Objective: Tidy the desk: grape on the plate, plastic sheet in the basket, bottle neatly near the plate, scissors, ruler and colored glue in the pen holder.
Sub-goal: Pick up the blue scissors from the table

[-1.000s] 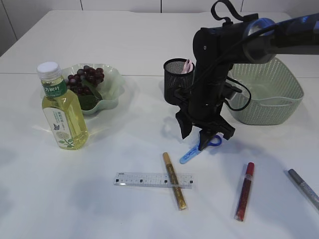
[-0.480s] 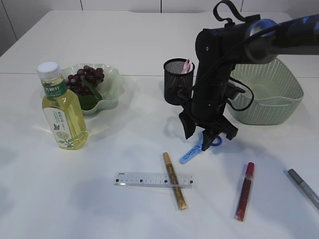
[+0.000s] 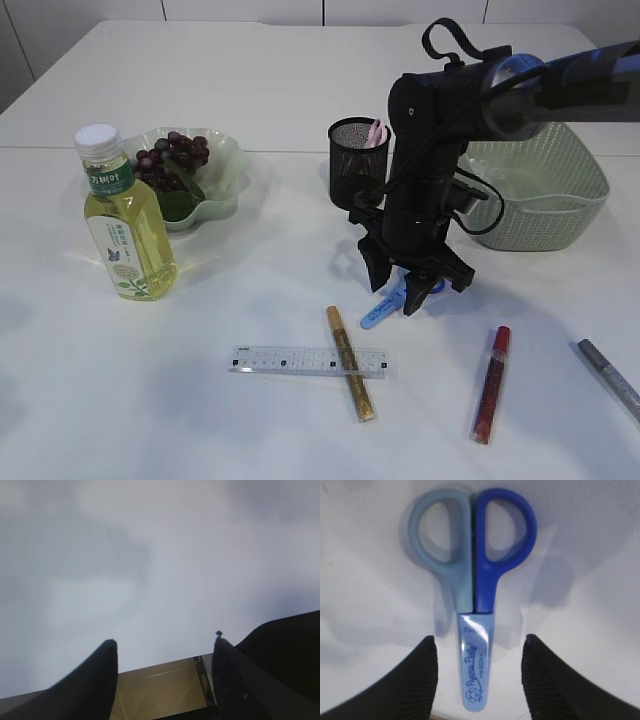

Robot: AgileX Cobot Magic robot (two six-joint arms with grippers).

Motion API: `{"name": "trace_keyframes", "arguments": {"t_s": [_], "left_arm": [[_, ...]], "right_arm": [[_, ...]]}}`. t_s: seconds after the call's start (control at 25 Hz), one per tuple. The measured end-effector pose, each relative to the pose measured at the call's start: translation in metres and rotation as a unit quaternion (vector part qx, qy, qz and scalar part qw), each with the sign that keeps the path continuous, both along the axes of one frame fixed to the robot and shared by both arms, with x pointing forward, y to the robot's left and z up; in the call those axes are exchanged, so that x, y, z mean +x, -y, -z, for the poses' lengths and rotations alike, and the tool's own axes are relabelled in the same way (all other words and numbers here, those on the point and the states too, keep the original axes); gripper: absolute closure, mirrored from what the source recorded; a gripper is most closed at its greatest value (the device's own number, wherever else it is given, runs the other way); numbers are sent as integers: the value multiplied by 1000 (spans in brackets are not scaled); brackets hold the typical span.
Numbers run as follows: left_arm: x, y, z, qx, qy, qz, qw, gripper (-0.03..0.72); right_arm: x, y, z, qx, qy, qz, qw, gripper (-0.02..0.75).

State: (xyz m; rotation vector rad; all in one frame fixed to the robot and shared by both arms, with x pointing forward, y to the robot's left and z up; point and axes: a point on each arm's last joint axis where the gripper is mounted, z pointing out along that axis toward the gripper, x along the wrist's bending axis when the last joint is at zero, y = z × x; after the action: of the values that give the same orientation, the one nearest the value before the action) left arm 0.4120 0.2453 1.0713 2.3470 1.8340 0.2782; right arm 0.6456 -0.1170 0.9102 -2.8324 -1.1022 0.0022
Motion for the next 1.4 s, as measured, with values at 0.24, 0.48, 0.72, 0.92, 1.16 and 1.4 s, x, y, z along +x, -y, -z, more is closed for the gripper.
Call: {"name": "trace_keyframes", "arguments": {"t_s": [0.24, 0.48, 0.72, 0.92, 1.16, 1.4], "left_arm": [[0, 0, 0, -2, -1, 0, 1000, 253], [0, 0, 0, -3, -1, 0, 1000, 253], [0, 0, 0, -3, -1, 0, 1000, 253], [0, 1, 0, -3, 1, 0, 1000, 253], [0, 1, 0, -4, 0, 0, 1000, 253], [0, 1, 0, -4, 0, 0, 1000, 253]], "right_arm": [[0, 1, 0, -4, 1, -2, 1000, 307], [1, 3, 0, -7, 2, 0, 1000, 307], [3, 7, 0, -9, 2, 3, 1000, 307], [3, 7, 3, -9, -1, 3, 1000, 307], [2, 5, 10, -5, -11, 8, 1000, 307], [3, 6, 11, -5, -11, 9, 1000, 307]]}}
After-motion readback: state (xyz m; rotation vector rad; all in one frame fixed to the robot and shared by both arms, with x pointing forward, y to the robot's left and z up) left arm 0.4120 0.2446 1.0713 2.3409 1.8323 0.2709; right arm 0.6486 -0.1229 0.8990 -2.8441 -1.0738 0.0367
